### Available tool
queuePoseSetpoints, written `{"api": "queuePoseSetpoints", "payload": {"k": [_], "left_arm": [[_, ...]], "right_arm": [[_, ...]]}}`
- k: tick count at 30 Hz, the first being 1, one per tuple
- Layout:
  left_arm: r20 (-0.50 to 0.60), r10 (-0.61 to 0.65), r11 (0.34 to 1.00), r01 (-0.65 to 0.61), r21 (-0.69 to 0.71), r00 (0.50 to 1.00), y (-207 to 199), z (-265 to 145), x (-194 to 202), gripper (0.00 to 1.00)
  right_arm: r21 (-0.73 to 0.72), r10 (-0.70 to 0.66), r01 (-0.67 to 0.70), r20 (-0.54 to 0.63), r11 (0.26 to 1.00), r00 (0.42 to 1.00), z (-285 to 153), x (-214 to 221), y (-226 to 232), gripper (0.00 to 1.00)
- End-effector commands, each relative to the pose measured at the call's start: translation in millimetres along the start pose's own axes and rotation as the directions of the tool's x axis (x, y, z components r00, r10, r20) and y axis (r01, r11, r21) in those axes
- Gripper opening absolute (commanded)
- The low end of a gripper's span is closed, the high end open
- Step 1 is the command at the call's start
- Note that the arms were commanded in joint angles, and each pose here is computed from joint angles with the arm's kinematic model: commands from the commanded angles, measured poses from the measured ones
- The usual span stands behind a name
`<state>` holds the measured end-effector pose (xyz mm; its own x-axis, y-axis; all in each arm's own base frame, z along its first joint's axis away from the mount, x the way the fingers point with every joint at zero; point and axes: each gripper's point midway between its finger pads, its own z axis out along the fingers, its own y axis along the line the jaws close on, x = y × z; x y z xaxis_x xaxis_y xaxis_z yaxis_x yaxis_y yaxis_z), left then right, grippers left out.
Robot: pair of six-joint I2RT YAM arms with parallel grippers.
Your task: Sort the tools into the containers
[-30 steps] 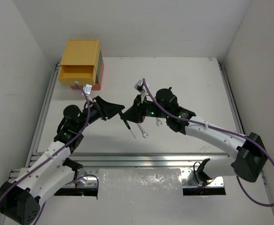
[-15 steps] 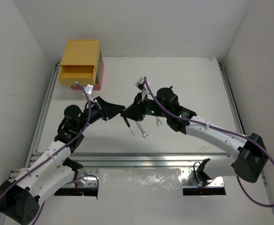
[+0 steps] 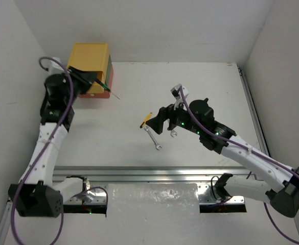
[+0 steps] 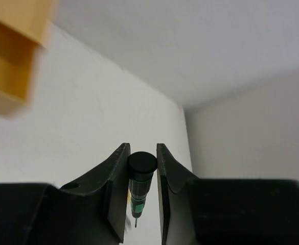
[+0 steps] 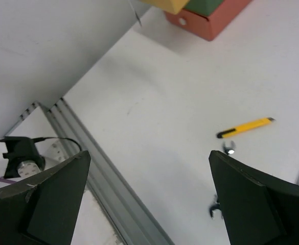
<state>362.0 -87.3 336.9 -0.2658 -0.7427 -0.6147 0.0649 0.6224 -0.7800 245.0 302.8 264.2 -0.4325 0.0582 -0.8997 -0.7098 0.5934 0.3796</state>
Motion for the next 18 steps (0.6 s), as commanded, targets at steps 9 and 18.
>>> {"api": "queuePoseSetpoints", "payload": {"k": [9,18], "left_arm": [[0.279,-0.121,0.934,0.204,-0.293,0.953,125.6,70.9,-158.6,0.08],[0.241,-0.184,0.944,0.239,-0.225,0.953,128.8,92.2,-153.8,0.6]], "right_arm": [[0.171,-0.037,0.043,-0.042,0.984,0.998,-37.8,22.4,-33.0,0.99],[0.153,-0.022,0.035,-0.083,0.988,0.996,-29.1,35.6,-34.0,0.99]]}}
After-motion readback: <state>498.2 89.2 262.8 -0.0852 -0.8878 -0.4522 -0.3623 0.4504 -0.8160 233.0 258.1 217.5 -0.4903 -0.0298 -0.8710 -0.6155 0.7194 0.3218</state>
